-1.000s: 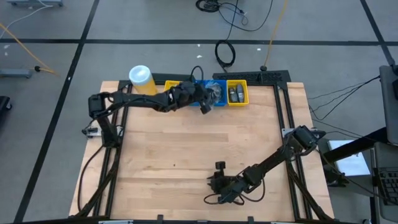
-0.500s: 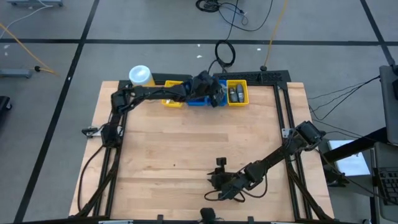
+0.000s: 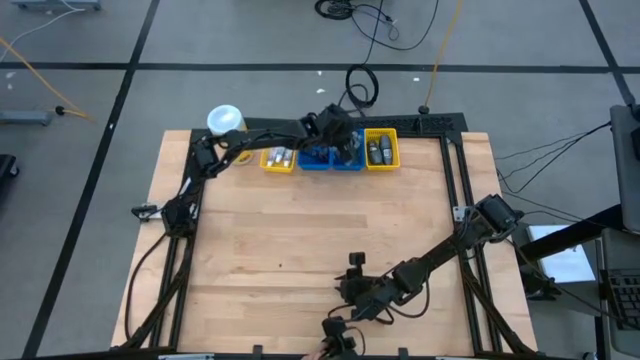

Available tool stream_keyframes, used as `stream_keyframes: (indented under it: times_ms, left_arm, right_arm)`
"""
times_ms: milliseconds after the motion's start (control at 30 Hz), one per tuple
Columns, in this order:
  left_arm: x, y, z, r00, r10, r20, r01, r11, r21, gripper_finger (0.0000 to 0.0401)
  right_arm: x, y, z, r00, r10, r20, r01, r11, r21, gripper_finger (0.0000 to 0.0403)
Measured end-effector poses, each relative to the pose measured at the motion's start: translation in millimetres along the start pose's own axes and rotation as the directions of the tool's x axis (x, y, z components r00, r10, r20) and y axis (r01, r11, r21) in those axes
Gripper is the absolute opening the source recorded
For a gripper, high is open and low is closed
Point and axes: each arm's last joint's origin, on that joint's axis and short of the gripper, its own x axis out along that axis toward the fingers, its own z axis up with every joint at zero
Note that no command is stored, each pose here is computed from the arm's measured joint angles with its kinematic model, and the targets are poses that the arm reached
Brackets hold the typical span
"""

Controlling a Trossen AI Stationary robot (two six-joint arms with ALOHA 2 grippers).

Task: Pick & Place Travel size toiletries
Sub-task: Put the hairbrush into the right blue bin, then return to Home Position

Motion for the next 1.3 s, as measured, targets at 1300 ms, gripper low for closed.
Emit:
stream_keyframes:
  times_ms: [1300]
  left_arm:
    - [-133.2,-7.3,6.4,0.978,-0.147,-0.146,0.164,0.98,0.112,0.0124]
  right_arm:
    - [-26.4,-37.3,-18.1,0.985,-0.167,0.041,0.161,0.978,0.136,0.006]
